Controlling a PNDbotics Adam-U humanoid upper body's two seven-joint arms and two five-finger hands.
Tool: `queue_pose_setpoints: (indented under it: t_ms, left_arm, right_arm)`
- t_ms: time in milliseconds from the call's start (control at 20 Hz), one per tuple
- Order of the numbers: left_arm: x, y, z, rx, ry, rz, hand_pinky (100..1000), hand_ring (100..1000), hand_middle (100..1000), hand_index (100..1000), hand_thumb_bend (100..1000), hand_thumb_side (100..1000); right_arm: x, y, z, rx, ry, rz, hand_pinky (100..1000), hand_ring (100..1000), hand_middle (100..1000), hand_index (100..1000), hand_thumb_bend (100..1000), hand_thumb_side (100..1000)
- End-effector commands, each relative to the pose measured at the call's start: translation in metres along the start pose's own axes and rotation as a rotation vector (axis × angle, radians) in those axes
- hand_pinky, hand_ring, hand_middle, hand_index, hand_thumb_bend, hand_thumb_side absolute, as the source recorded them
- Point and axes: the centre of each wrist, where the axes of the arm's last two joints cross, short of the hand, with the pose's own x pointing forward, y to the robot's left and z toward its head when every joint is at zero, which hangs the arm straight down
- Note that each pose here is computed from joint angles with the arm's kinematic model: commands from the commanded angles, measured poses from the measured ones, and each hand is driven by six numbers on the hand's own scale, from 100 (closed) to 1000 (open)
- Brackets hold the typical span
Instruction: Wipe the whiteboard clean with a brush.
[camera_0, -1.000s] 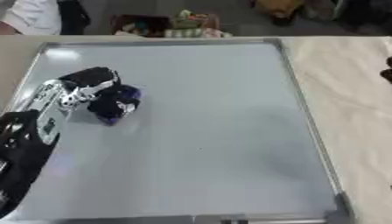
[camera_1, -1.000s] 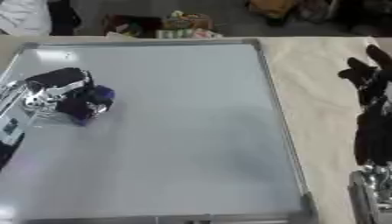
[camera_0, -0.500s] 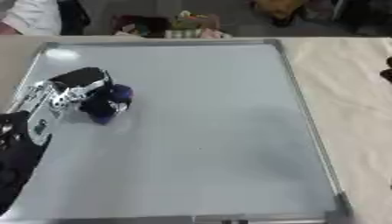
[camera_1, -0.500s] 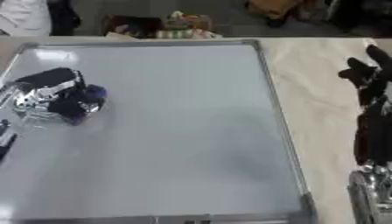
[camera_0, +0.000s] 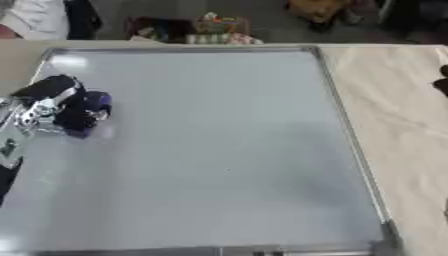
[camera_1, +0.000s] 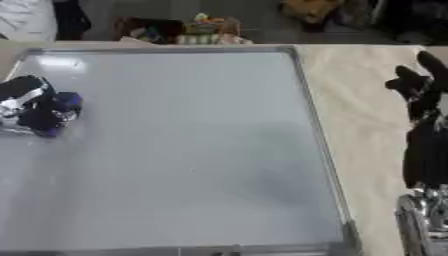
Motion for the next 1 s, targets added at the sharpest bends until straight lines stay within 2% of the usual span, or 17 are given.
queue_pose_setpoints:
  t_ms: [50,550,1000]
  left_arm:
    - [-0.022,0.004,0.007,0.013,0.062,-0.009,323,435,230,409,100,642]
    - [-0.028,0.002,0.009,0.041,0.096,-0.006,316,431,226,410,100,638]
    - [-0.017,0.005,0.004,0.042,0.056,0.0,313,428,223,401,100,649]
  right_arm:
    - [0.004,-0.003,-0.003,-0.002,-0.021,0.011,900,869,546,889,145,1000]
    - [0.004,-0.002,-0.004,-0.005,-0.022,0.006,900,868,546,889,142,1000]
    - [0.005,-0.001,-0.005,-0.003,-0.025,0.0,900,868,546,889,140,1000]
